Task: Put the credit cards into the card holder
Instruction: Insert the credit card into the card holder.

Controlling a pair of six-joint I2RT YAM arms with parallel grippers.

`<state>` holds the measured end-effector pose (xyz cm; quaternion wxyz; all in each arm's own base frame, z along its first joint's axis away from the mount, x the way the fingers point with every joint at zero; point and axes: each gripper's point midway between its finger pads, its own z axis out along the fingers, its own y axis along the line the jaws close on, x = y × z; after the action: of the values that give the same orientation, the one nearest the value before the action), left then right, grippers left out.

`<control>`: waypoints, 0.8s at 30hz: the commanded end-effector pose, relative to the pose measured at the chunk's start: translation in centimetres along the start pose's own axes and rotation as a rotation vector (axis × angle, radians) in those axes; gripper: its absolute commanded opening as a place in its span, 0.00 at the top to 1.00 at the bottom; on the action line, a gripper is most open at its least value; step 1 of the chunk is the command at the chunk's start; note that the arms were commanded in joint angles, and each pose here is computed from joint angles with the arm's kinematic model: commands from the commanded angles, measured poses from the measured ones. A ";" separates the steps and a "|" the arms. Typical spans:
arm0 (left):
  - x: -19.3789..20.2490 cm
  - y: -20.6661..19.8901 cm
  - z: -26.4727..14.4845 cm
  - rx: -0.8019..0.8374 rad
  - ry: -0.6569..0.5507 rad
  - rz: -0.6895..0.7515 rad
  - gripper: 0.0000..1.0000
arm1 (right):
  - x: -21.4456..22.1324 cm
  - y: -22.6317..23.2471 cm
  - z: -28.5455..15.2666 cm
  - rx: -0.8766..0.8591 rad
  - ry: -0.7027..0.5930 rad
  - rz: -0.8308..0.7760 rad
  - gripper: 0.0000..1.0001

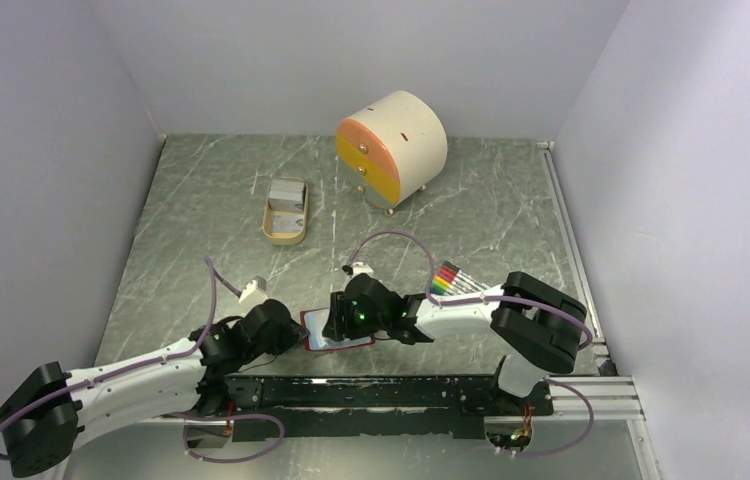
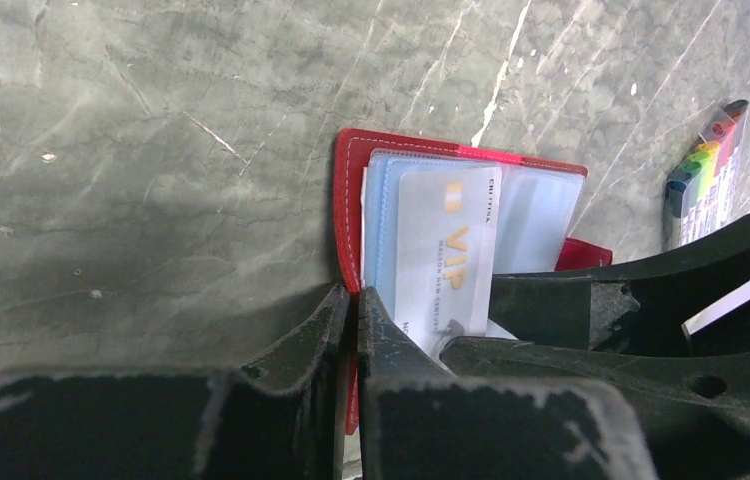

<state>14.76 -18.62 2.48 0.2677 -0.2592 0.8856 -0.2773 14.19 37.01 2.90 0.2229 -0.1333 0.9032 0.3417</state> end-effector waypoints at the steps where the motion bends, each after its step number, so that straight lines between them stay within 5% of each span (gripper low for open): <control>1: 0.3 -0.2 0.0 0.021 0.012 0.010 0.91 | -0.1 -0.1 0.1 0.017 0.005 -0.026 0.48; 17: 0.1 -3.3 -1.0 0.150 0.017 0.008 0.91 | 0.5 2.8 -0.2 -0.135 0.016 -0.050 0.66; 24: -0.5 -4.7 -2.0 0.200 0.010 -0.001 0.91 | 0.5 2.6 -0.2 -0.132 0.011 -0.046 0.56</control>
<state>15.04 -19.04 4.21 0.2866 -0.2420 0.8735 -0.3102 13.13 37.75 2.92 0.2093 -0.1624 0.8935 0.3625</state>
